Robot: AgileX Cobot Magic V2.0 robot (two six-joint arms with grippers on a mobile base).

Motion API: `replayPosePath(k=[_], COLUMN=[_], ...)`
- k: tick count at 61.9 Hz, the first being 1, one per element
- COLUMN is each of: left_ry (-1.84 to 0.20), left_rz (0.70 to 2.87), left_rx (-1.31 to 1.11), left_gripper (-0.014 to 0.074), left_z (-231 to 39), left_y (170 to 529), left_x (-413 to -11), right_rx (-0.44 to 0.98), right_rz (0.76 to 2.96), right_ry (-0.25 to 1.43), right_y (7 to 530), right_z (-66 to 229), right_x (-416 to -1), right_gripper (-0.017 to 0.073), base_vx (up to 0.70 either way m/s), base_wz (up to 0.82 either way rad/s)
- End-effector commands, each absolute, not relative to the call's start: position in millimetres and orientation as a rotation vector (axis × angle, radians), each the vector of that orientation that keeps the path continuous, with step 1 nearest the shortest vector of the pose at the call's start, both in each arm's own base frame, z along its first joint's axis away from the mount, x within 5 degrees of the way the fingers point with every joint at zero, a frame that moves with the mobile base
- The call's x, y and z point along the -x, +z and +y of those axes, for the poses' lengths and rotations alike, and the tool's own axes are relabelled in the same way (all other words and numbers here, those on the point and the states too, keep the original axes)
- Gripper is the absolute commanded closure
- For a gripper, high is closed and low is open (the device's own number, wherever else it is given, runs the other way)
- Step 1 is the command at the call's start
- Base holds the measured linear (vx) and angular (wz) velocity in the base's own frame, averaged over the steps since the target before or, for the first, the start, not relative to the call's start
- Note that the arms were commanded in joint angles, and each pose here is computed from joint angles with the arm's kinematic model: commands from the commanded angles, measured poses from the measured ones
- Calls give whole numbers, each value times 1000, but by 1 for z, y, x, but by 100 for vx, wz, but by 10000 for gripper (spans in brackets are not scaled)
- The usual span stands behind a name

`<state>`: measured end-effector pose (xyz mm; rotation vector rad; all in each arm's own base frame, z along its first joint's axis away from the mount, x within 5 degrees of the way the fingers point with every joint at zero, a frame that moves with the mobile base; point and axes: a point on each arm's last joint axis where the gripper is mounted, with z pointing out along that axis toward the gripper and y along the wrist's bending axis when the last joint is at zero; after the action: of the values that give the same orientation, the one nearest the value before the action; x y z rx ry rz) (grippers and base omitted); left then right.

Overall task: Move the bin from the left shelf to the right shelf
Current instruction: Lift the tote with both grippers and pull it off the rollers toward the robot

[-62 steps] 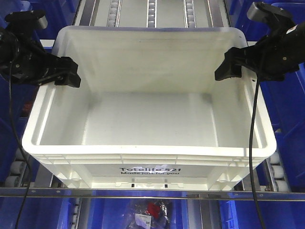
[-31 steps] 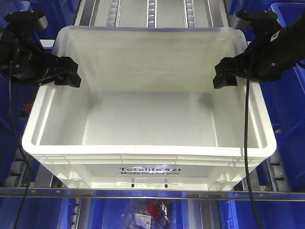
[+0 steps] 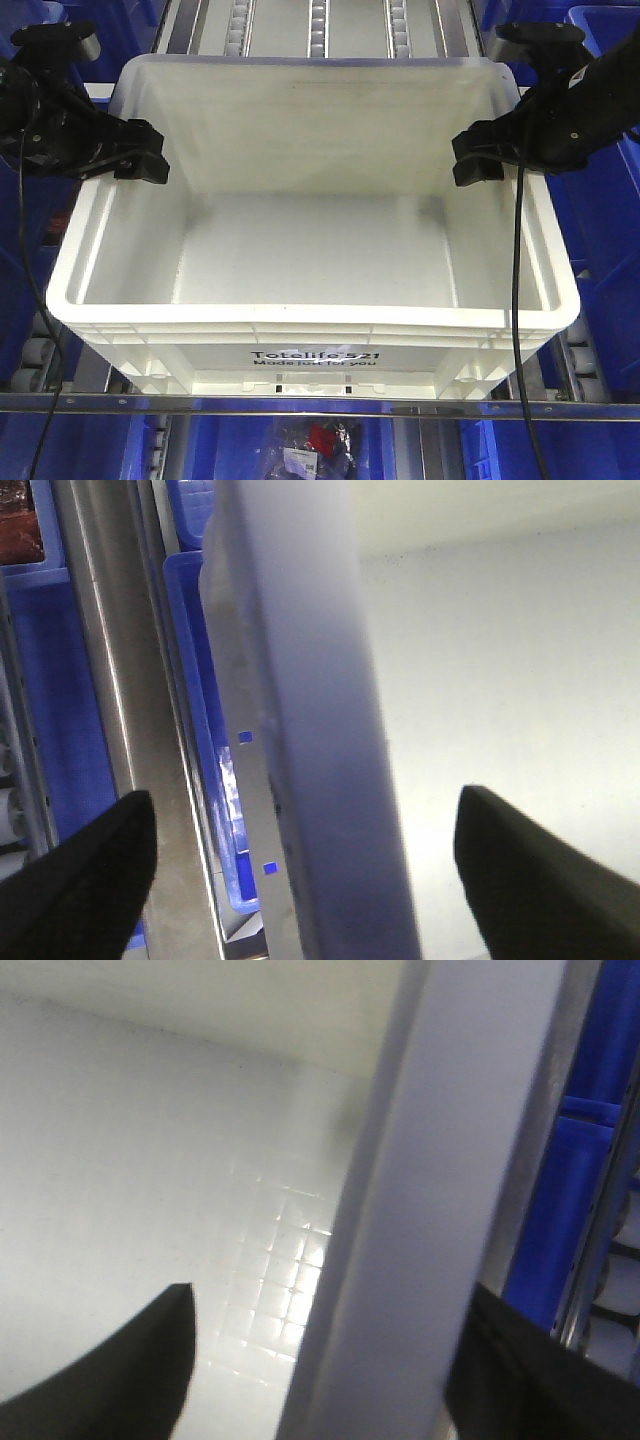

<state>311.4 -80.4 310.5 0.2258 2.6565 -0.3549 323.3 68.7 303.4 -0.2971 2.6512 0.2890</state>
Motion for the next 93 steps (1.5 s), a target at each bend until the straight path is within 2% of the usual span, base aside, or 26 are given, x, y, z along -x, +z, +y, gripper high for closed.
replayPosePath(k=[1,5,14,18,46,93], left_ry=[-383,-382,-381,-381,-405,-407], left_rz=[2561,2563,2563,2561,2531,2375], left_rx=[-243,-246,-250,-252,-264,-262], left_gripper=[121,206,504,605,603,601], left_z=[-84,-84,-84,-84,-85,-79], left_y=[333,333,333,333,336,377], left_x=[-309,-308,-308,-308,-308,-282], right_rx=[278,277,277,279,275,274], right_rz=[2560,2560,2559,2559,2555,2417], right_ry=[294,297,299,299,303,296], right_y=[326,326,326,326,326,363], right_z=[68,68,68,68,69,65], right_x=[-322,-322,-322,-322,-322,-300], right_gripper=[198,303,543,572,567,564], base_vx=[0,0,0,0,0,0], base_wz=[0,0,0,0,0,0])
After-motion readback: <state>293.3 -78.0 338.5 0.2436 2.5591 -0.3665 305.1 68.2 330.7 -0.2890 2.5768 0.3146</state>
